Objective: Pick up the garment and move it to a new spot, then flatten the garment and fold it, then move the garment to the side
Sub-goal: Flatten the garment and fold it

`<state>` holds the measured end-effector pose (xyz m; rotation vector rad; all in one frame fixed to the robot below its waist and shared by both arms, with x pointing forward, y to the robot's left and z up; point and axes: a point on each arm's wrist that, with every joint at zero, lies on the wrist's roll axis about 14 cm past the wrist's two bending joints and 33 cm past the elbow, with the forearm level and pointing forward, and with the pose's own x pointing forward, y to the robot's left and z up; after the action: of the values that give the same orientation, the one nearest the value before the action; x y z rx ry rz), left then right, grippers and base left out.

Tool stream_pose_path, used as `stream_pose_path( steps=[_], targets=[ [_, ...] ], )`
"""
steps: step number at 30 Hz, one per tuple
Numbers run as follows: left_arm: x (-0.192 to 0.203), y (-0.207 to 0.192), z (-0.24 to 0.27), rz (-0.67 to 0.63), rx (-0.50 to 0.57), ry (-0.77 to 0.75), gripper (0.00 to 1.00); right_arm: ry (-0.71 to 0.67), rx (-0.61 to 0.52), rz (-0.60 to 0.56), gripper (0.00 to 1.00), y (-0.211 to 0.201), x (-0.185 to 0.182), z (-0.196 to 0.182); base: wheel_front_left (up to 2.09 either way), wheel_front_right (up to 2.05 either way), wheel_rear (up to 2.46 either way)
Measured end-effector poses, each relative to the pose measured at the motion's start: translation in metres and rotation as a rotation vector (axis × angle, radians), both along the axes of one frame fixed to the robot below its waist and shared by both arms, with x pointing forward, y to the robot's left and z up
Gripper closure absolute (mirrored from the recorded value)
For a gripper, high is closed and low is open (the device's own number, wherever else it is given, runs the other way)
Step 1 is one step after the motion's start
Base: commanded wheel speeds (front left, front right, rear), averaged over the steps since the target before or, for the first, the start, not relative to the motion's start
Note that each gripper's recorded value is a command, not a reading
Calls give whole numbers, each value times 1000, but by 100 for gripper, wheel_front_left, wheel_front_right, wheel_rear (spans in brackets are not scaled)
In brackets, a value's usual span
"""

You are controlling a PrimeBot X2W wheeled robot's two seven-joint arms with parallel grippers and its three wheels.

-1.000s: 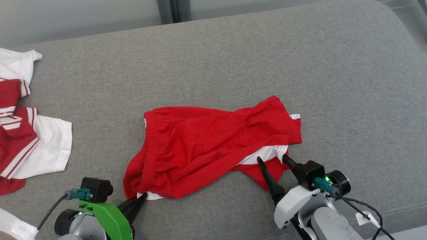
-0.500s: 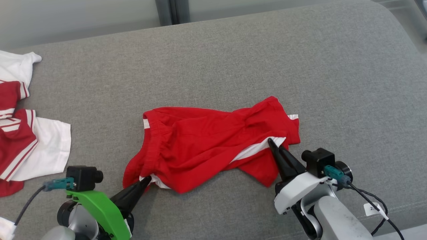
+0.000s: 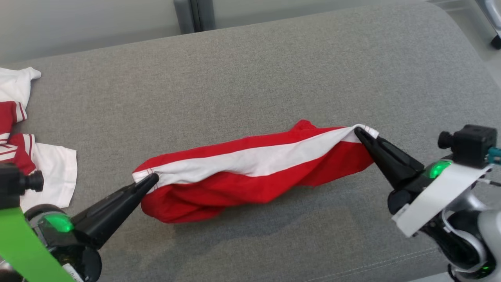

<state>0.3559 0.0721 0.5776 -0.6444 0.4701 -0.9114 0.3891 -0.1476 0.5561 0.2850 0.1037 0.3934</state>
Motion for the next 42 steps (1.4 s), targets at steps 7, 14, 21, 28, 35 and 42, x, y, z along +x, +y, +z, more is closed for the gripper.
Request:
stream_pose_path(
  steps=[7,14,21,28,35,42],
  targets=[
    [28,4,52,-55,-49,-66,100,9,-13,138,100,-3,13,57,0,0,0],
    [137,25,77,29,41,-136,100,-53,-117,28,100,-39,119,104,0,0,0],
    [252,26,70,221,116,-213,100,-310,-145,-124,100,-24,220,160,0,0,0],
    [343,46,102,518,-34,-521,100,-640,-40,-269,100,-2,289,202,0,0,0],
    [372,45,-24,558,95,-476,100,-479,15,-164,100,40,340,73,0,0,0],
    [332,46,-142,485,162,-241,100,-188,6,-69,100,64,310,-69,0,0,0]
  ],
)
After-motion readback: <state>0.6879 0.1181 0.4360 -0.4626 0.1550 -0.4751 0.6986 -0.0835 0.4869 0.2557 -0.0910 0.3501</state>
